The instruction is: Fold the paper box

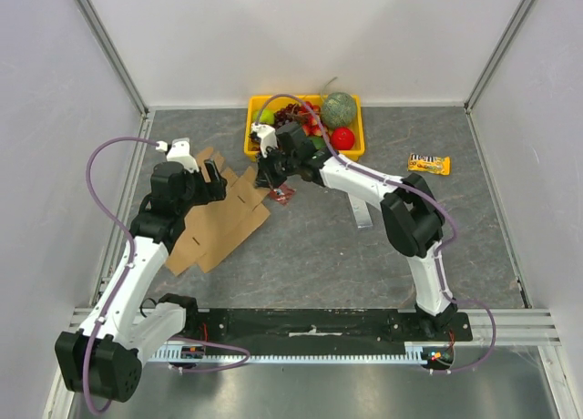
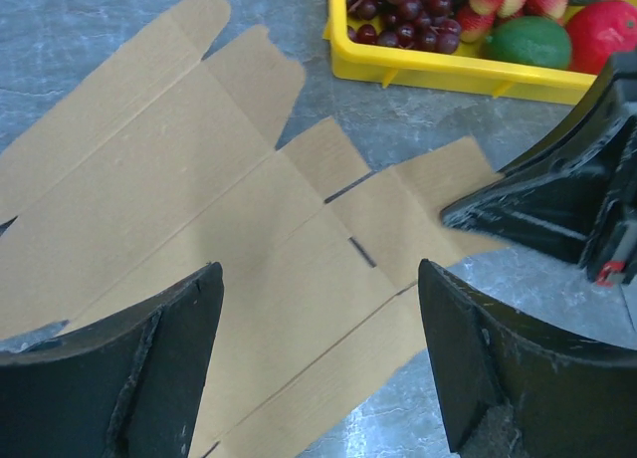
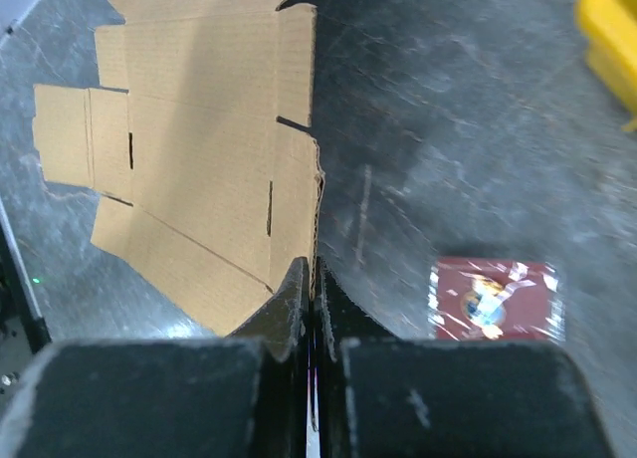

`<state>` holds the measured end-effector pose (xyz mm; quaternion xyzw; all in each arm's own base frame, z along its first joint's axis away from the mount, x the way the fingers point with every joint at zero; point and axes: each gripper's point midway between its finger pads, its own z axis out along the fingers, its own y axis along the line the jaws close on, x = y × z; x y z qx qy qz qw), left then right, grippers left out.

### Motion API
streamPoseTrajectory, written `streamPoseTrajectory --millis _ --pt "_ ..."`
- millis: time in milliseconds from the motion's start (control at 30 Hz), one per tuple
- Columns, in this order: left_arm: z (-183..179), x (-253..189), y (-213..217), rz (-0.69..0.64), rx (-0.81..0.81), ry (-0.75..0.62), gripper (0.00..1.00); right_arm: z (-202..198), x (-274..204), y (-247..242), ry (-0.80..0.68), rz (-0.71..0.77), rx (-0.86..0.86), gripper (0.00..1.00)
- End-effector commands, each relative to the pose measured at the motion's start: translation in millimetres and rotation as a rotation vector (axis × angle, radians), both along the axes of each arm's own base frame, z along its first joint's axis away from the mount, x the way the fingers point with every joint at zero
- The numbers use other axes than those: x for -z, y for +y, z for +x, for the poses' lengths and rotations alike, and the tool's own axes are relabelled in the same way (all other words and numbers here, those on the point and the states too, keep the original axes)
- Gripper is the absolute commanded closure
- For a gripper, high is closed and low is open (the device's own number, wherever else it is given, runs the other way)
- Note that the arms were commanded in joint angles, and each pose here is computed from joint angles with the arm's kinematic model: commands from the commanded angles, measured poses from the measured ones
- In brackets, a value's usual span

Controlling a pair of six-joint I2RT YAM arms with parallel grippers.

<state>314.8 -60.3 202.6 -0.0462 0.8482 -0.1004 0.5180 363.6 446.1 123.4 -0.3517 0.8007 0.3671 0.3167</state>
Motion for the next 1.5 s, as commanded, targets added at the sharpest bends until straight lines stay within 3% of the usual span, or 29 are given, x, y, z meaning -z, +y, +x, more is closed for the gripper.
streamPoseTrajectory --millis 0,200,433,567,933,1200,1467 --pt "2 -10 -19 -0.053 0.098 -0.043 0.16 11 -10 -49 -0.105 -0.125 -0.023 1.0" --pt "-1 -16 -40 -0.096 0.217 -0.069 0.17 9 -15 -85 -0.159 -0.23 -0.09 1.0" --pt "-14 -39 -84 -0.164 0.518 -0.158 0.18 -13 -20 -108 -0.182 -0.322 -0.259 1.0" --pt "-16 -54 -96 -0.134 0.635 -0.207 0.18 -23 -23 -116 -0.169 -0.346 -0.334 1.0" --pt "-44 -53 -132 -0.174 0.92 -0.265 0.21 -52 -66 -106 -0.148 -0.115 -0.487 1.0" --pt "-41 -45 -142 -0.161 0.949 -0.246 0.22 -72 -104 -97 -0.165 0.028 -0.567 1.0" --pt "-38 -50 -159 -0.169 1.004 -0.257 0.24 -82 -124 -98 -0.195 0.074 -0.591 1.0"
